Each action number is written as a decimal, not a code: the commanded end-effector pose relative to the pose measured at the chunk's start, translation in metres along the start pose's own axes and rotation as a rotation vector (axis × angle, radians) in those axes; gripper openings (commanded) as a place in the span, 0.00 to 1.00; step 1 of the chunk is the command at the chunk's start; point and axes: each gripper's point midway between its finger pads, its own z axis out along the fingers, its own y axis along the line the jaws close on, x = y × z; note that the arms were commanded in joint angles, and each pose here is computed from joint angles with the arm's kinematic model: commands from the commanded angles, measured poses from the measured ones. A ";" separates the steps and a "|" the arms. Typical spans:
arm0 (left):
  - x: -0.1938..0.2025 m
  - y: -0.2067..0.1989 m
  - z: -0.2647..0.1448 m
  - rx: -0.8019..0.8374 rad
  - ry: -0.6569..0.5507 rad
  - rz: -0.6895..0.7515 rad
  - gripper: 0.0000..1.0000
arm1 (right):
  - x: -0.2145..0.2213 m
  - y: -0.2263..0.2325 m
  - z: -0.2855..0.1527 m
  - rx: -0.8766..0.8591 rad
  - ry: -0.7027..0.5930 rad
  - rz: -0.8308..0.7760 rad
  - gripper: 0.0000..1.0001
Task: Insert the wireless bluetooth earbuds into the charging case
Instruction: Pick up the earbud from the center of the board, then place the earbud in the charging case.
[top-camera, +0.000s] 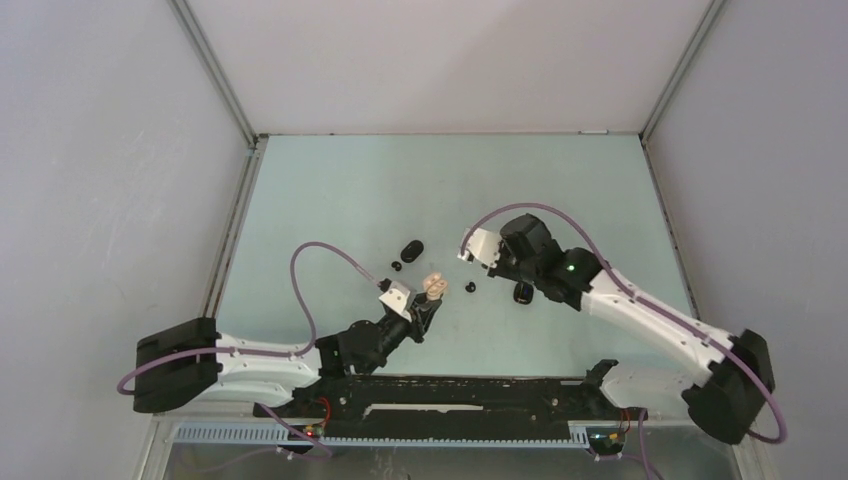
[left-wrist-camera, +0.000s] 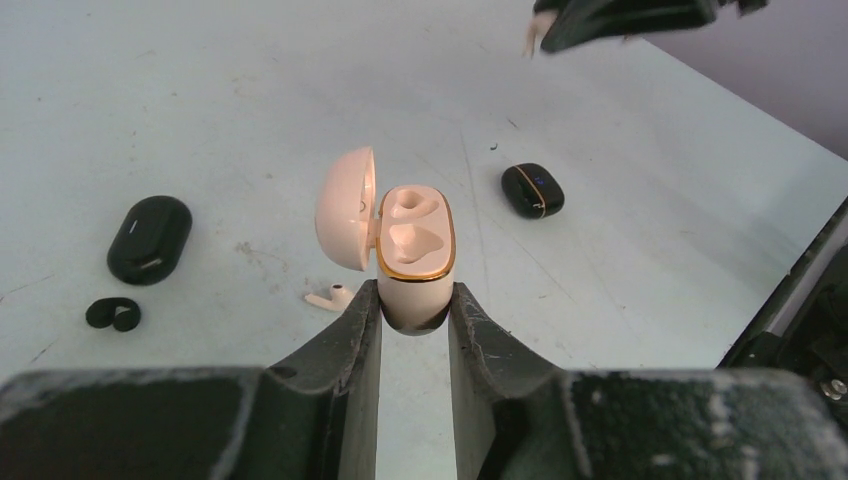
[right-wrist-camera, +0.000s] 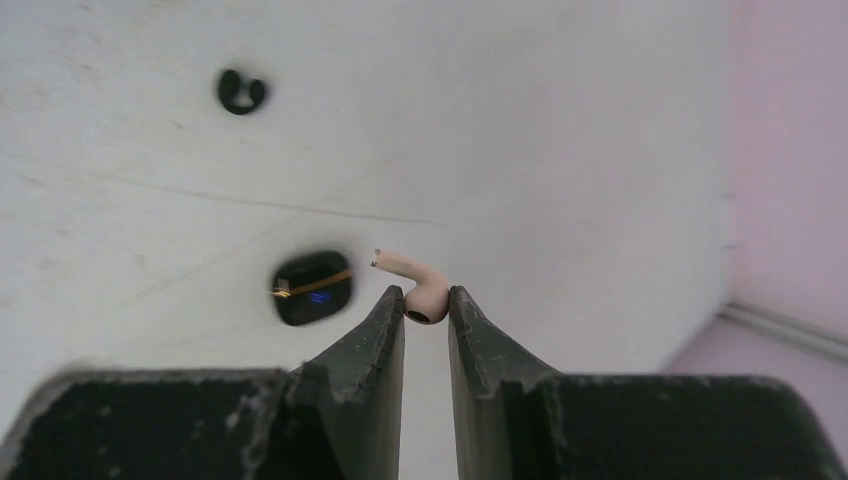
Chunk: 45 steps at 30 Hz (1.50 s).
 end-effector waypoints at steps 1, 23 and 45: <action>-0.033 -0.017 0.014 0.031 -0.090 -0.034 0.00 | -0.031 -0.050 -0.051 0.201 -0.114 -0.304 0.00; -0.053 -0.067 0.012 0.318 -0.183 0.151 0.00 | -0.133 0.056 -0.140 0.590 -0.663 -1.009 0.00; -0.055 -0.066 -0.002 0.351 -0.217 0.155 0.00 | -0.134 0.085 -0.112 0.578 -0.639 -1.177 0.00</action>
